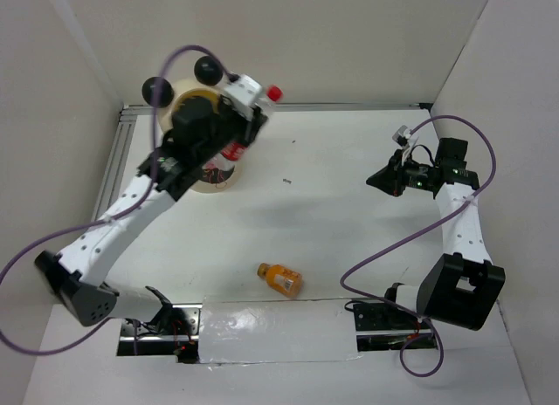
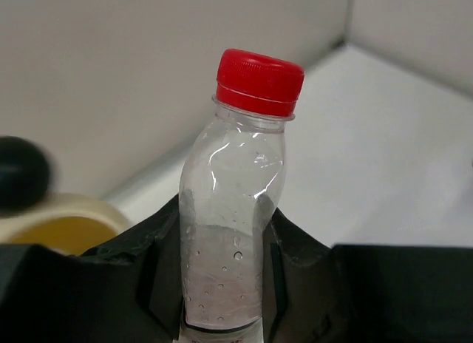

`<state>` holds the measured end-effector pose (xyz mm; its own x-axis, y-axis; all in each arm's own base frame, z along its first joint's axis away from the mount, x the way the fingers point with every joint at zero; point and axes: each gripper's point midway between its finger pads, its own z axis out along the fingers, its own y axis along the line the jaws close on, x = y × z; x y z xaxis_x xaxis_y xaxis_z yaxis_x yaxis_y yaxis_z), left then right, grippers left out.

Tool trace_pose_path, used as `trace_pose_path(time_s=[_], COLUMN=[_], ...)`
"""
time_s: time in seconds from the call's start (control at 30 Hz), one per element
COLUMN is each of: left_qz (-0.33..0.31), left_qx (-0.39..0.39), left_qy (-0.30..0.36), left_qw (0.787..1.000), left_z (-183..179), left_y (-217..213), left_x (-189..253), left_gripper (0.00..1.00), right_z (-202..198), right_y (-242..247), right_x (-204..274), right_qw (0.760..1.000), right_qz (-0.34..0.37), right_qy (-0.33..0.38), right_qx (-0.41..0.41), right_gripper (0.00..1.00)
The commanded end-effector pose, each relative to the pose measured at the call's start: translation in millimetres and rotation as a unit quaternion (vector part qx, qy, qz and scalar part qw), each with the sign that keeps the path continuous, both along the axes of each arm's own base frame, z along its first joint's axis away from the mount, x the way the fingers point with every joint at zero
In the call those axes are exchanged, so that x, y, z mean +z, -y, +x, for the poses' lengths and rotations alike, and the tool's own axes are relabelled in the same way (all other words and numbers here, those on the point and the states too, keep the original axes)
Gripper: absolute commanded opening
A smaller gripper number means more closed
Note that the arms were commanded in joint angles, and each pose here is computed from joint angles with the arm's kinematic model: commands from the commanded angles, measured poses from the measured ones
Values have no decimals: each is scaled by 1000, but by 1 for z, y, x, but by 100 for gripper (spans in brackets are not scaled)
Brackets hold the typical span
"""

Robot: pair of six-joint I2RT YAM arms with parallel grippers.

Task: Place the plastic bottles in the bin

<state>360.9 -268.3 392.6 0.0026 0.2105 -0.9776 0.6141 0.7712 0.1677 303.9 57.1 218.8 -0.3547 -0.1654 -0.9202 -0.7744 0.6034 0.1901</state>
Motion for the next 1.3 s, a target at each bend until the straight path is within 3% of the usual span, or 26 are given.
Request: trace_pose_path(time_s=[0.0, 0.17, 0.4, 0.63, 0.87, 1.07, 1.27], left_qz=[-67, -103, -118, -154, -187, -175, -148], left_qx=[18, 111, 179, 154, 126, 178, 225], left_qy=[97, 168, 206, 212, 245, 288, 287], left_qw=[993, 974, 955, 953, 943, 925, 919], left_z=[7, 42, 76, 81, 56, 81, 116], left_y=[-40, -105, -136, -131, -130, -146, -159], left_x=[62, 82, 60, 77, 113, 120, 89], left_gripper=[12, 11, 10, 7, 7, 9, 10], right_z=[-3, -2, 6, 5, 4, 10, 8], right_y=[-13, -16, -16, -16, -17, -21, -23], right_x=[6, -1, -2, -9, -25, -30, -32], right_qw=[999, 999, 999, 999, 999, 998, 998], right_qz=[-1, -7, -6, -2, -4, -9, -10], right_qy=[32, 26, 19, 5, -16, -20, -29], right_qx=[31, 35, 41, 43, 42, 52, 62], right_gripper=[14, 16, 16, 17, 17, 17, 19])
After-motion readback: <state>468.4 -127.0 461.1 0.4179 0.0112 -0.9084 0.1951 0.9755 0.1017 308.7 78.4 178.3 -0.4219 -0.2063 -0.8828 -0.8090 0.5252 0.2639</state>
